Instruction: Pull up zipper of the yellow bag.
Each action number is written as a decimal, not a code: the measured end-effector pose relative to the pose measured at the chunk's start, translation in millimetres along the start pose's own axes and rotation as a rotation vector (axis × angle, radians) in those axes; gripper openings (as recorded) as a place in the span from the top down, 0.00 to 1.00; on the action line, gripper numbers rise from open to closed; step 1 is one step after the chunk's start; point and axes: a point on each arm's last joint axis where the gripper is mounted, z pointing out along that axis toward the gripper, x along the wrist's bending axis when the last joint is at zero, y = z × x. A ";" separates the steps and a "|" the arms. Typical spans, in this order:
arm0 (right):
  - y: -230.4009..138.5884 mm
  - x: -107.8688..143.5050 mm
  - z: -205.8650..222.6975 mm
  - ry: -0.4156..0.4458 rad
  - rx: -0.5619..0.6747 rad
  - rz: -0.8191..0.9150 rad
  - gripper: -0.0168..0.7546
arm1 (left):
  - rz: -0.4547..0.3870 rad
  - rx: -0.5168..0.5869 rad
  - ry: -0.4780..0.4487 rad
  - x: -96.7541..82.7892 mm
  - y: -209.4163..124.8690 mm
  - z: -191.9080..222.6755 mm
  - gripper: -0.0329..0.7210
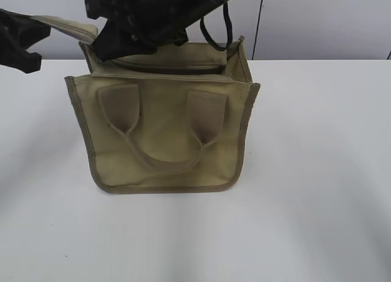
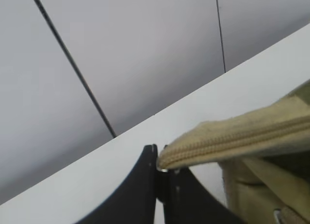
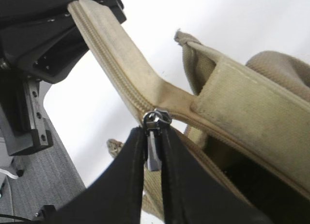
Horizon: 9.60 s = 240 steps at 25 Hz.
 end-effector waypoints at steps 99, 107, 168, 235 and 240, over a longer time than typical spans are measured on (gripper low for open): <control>-16.6 -12.2 25.4 -0.249 0.061 -0.006 0.70 | -0.081 0.079 0.168 15.3 8.9 -25.3 0.95; -17.4 -13.0 25.8 -0.255 0.066 0.002 0.99 | -0.084 0.074 0.167 15.2 9.3 -25.3 0.95; 9.4 7.5 -171.1 -0.521 0.098 -0.326 0.26 | -0.393 0.519 0.323 3.0 -9.4 -64.6 0.14; -333.0 31.0 -298.7 -0.614 -0.158 -0.318 0.24 | -0.324 0.351 0.007 -93.6 -23.7 -265.2 0.29; -338.1 32.2 -304.0 -0.724 -0.248 -0.232 0.24 | -0.362 0.342 0.108 -93.1 -24.2 -268.2 0.29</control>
